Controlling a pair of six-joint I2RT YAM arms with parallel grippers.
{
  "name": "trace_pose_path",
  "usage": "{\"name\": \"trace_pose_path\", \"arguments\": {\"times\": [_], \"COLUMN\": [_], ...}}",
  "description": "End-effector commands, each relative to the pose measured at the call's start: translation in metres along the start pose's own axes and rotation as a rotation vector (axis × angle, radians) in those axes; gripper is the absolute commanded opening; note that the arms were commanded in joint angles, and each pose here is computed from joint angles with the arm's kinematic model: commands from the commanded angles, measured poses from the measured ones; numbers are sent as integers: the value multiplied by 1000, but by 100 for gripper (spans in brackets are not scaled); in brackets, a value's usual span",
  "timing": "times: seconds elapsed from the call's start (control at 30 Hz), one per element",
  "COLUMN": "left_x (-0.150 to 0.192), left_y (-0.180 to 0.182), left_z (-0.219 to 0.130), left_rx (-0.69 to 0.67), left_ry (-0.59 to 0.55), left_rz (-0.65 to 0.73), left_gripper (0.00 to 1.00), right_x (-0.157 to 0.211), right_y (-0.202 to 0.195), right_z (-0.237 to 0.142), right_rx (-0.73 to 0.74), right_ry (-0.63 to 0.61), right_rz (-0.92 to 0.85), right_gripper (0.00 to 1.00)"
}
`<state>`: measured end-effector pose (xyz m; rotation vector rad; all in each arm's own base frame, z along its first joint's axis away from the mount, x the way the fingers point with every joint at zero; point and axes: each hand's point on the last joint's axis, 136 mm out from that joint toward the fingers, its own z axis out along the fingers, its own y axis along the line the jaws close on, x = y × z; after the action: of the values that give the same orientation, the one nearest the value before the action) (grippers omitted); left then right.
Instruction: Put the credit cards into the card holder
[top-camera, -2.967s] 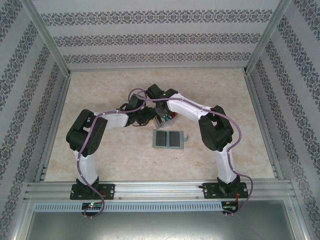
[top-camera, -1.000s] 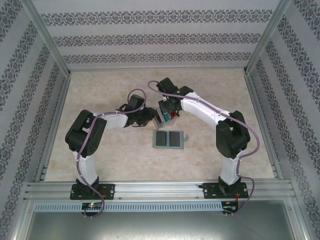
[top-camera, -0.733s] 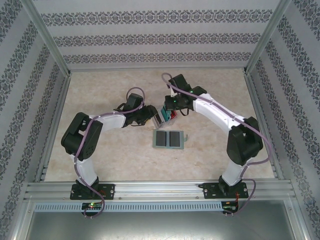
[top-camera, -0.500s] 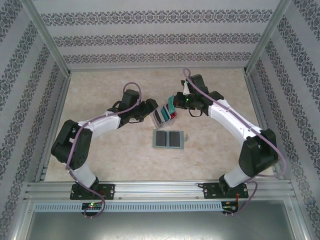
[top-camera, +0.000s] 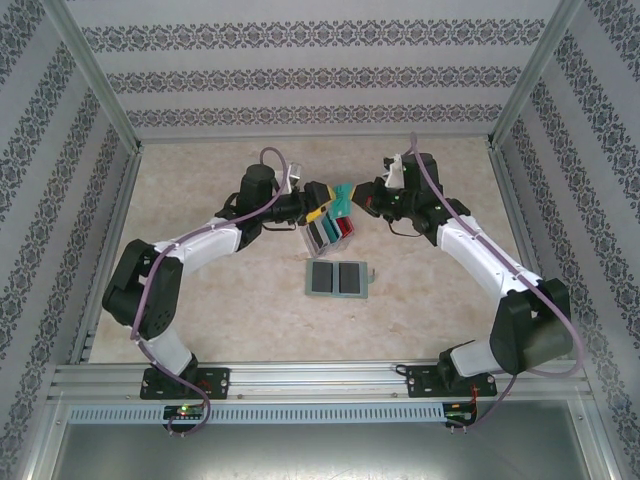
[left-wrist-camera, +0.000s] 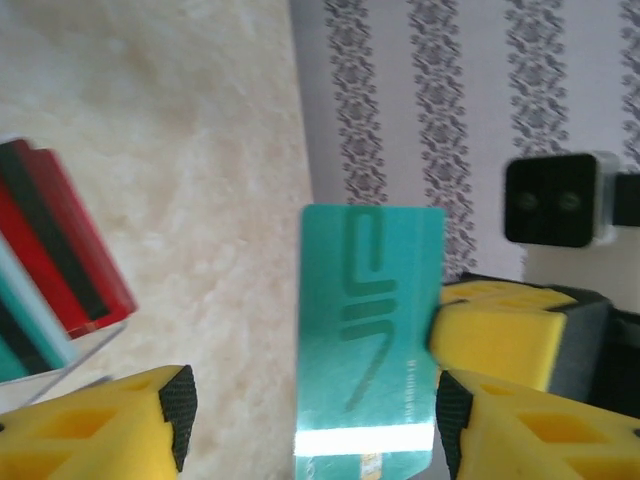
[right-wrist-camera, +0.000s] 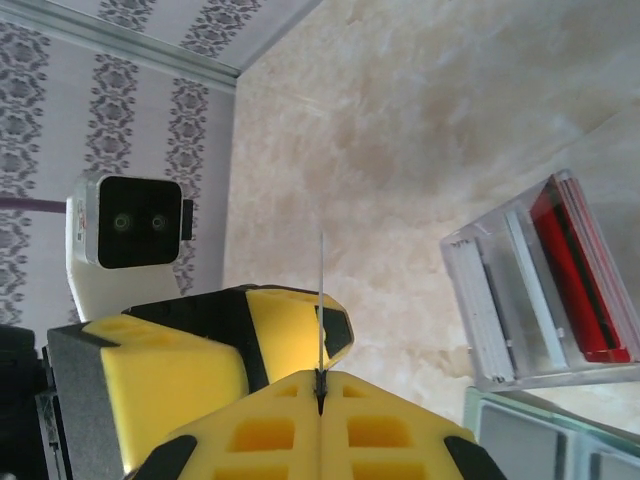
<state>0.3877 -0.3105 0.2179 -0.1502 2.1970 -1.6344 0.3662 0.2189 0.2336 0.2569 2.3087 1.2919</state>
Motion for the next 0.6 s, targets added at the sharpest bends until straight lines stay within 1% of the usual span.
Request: {"name": "trace_pose_path", "arguments": {"times": [0.0, 0.03, 0.13, 0.17, 0.23, 0.3, 0.37, 0.4, 0.57], "left_x": [3, 3, 2, 2, 1, 0, 1, 1, 0], "left_y": [-41, -40, -44, -44, -42, -41, -41, -42, -54], "left_z": [4, 4, 2, 1, -1, -2, -1, -1, -2], "left_rx": [161, 161, 167, 161, 146, 140, 146, 154, 223], "left_ry": [50, 51, 43, 36, 24, 17, 17, 21, 28], "left_rz": [53, 48, 49, 46, 39, 26, 15, 7, -31], "left_gripper": [59, 56, 41, 32, 21, 10, 2, 0, 0], "right_x": [-1, -1, -1, -1, -1, -1, 1, 2, 4], "right_y": [19, 20, 19, 17, 15, 16, 20, 23, 33], "right_z": [-3, -2, -2, -2, -3, -4, -5, -6, -7], "right_rx": [-116, -129, -134, -131, -133, -143, -167, -186, -248], "right_ry": [26, 30, 33, 33, 31, 39, 51, 61, 98], "right_rz": [24, 30, 40, 44, 54, 57, 53, 50, 49], "right_gripper": [3, 3, 4, 5, 7, 12, 19, 20, 26]}}
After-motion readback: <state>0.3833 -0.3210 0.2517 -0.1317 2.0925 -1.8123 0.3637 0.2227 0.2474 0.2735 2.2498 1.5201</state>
